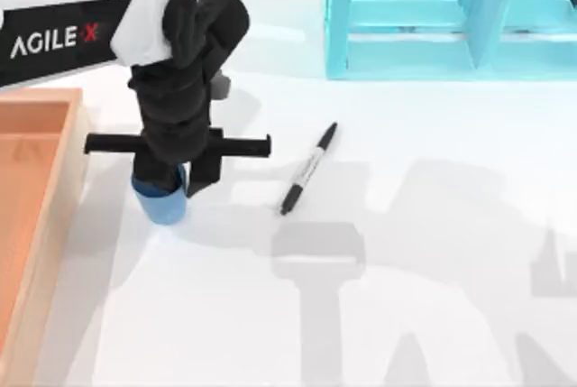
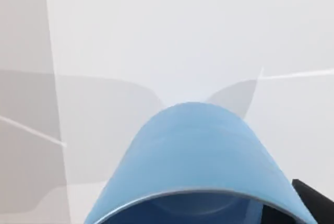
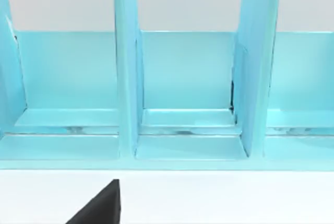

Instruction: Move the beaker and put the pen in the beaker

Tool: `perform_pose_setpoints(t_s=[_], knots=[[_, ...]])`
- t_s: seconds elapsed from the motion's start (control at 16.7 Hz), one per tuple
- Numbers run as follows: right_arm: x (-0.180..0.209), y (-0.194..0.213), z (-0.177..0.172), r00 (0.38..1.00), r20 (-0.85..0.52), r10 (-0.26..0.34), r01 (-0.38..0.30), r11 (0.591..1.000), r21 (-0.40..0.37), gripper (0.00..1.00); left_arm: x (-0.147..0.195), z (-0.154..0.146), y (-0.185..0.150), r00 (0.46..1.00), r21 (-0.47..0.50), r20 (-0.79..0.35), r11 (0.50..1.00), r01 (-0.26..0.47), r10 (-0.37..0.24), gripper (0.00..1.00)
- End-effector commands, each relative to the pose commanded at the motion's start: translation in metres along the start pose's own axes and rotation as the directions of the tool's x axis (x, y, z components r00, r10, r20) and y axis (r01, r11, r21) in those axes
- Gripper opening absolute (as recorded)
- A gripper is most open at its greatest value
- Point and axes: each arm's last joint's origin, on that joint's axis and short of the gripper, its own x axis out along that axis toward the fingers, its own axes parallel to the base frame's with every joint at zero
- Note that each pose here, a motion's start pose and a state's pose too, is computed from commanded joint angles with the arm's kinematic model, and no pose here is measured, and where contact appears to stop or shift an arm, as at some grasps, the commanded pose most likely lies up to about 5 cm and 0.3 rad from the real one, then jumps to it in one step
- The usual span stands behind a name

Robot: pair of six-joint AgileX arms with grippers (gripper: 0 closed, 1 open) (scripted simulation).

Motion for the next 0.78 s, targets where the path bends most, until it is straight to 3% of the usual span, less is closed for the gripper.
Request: perform_pose_setpoints(t_s=[0.66, 0.78], knots=[[0.0, 0.0, 0.0, 1.0, 0.0, 0.0, 0.0, 1.0, 0.0, 1.0, 0.0, 0.0, 0.0, 1.0, 0.0, 0.0, 1.0, 0.0, 0.0, 0.98], [0.0, 0.0, 0.0, 1.0, 0.0, 0.0, 0.0, 1.0, 0.0, 1.0, 0.0, 0.0, 0.0, 1.0, 0.0, 0.0, 1.0, 0.0, 0.0, 1.0]])
